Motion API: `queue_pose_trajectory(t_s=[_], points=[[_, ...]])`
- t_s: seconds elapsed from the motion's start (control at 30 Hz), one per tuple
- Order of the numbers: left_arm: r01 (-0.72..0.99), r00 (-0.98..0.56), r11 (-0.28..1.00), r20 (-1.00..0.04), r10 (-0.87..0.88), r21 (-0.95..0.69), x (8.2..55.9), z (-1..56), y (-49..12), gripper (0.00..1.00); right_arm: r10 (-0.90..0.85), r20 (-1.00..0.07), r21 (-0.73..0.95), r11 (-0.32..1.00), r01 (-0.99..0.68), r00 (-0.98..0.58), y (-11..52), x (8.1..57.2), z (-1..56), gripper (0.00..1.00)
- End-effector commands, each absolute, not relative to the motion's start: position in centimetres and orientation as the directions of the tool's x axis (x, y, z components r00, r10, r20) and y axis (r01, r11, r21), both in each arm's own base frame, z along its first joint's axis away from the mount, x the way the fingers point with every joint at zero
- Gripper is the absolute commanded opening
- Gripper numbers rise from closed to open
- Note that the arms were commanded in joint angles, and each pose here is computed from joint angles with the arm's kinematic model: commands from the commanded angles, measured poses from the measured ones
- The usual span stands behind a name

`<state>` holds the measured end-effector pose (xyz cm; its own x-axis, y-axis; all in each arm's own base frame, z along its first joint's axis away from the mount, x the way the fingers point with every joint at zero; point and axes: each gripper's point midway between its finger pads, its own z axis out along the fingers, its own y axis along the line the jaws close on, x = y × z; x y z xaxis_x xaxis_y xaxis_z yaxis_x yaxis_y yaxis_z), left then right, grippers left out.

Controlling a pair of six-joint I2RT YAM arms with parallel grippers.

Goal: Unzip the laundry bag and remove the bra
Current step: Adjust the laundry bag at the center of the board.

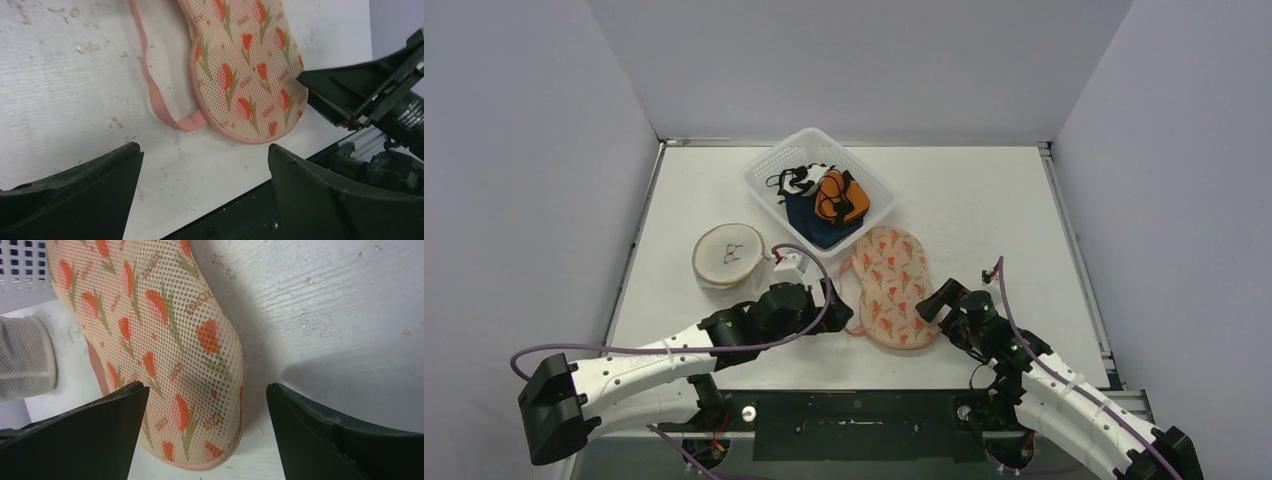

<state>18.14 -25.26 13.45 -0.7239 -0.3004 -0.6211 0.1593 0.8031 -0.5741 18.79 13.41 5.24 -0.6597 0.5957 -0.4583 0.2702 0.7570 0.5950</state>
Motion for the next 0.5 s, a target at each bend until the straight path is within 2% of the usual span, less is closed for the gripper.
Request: queue_pose_trajectory(t_s=[0.0,0.17,0.23,0.3,0.37,0.47], points=[[0.211,-0.72,0.763,-0.624,-0.302,-0.612,17.6,14.6,-28.5,0.96,0.582,-0.499,0.64,0.747,0.18,-0.642,15.5,21.3,6.9,0.93],[0.22,-0.728,0.762,-0.623,-0.287,-0.609,17.5,14.0,-29.6,0.97,0.56,-0.519,0.651,0.749,0.126,-0.646,16.2,21.8,6.8,0.98],[0.216,-0.733,0.762,-0.617,-0.286,-0.61,17.3,13.7,-29.6,0.97,0.558,-0.504,0.668,0.736,0.112,-0.659,16.8,21.8,6.6,0.84],[0.208,-0.736,0.762,-0.612,-0.291,-0.613,17.1,13.4,-29.4,0.97,0.567,-0.462,0.715,0.693,0.092,-0.682,18.2,21.1,6.9,0.76],[0.202,-0.739,0.76,-0.606,-0.296,-0.618,16.8,13.0,-29.3,0.97,0.574,-0.437,0.747,0.66,0.076,-0.692,19.3,20.3,7.0,0.72],[0.19,-0.748,0.758,-0.592,-0.3,-0.624,16.4,12.2,-29.3,0.97,0.546,-0.434,0.754,0.656,0.043,-0.717,21.4,18.9,6.8,0.72]])
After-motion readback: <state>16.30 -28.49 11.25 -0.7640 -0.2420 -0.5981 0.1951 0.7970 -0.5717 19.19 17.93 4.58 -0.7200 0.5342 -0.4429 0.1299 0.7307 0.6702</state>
